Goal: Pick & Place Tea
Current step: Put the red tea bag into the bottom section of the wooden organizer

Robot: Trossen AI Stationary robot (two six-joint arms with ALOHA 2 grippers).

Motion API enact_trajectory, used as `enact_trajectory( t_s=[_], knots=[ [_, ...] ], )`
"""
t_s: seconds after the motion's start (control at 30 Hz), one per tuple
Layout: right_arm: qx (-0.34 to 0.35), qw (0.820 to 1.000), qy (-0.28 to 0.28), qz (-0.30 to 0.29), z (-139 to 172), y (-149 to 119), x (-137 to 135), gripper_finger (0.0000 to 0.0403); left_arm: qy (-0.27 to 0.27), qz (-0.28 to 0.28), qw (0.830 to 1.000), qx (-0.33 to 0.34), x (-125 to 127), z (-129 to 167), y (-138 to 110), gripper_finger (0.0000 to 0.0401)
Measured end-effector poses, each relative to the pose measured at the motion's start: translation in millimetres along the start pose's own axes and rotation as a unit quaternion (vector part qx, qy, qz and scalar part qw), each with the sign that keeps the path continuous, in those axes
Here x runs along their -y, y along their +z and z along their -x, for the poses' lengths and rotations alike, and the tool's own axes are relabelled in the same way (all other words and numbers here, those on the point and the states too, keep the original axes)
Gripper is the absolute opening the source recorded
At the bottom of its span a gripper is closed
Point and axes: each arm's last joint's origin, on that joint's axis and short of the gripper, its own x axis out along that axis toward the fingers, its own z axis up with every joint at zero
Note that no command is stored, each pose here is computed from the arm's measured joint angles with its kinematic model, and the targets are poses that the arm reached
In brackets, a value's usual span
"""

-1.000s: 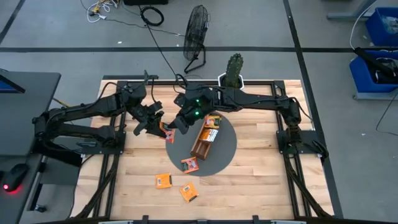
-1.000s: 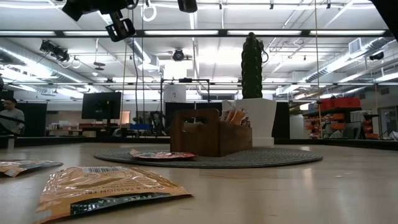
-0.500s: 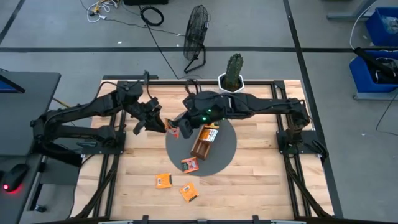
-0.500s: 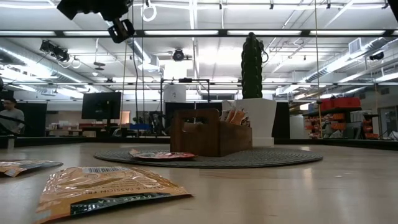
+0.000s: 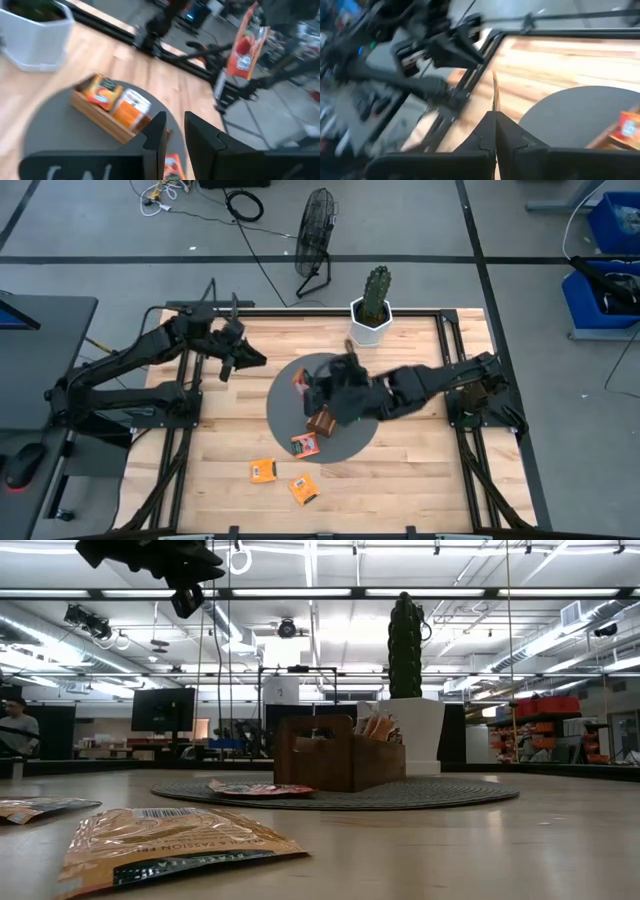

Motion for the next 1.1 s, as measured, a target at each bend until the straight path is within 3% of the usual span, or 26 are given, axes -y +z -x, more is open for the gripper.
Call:
enact_trajectory(
  t_s=[0.2,0.57,0.87,1.1],
  knots=[
    [0.064,0.995,-0.046,-0.06,13.5,-25.3,3.4,0.0,0.053,-0.031,0.996,0.059,5.7,19.3,6.0,0.0071],
    [0.026,0.976,-0.151,-0.153,-14.1,-81.1,19.7,0.0,0.129,-0.089,0.975,0.16,27.5,54.5,9.1,0.0071],
    [0.004,0.955,-0.259,-0.145,-38.1,-133.8,37.0,0.0,0.139,-0.111,0.955,0.236,41.8,73.5,13.6,0.0071],
    [0.008,0.95,-0.279,-0.142,-68.5,-159.2,42.5,0.0,0.129,-0.096,0.954,0.253,45.0,77.0,14.6,0.0071]
  ],
)
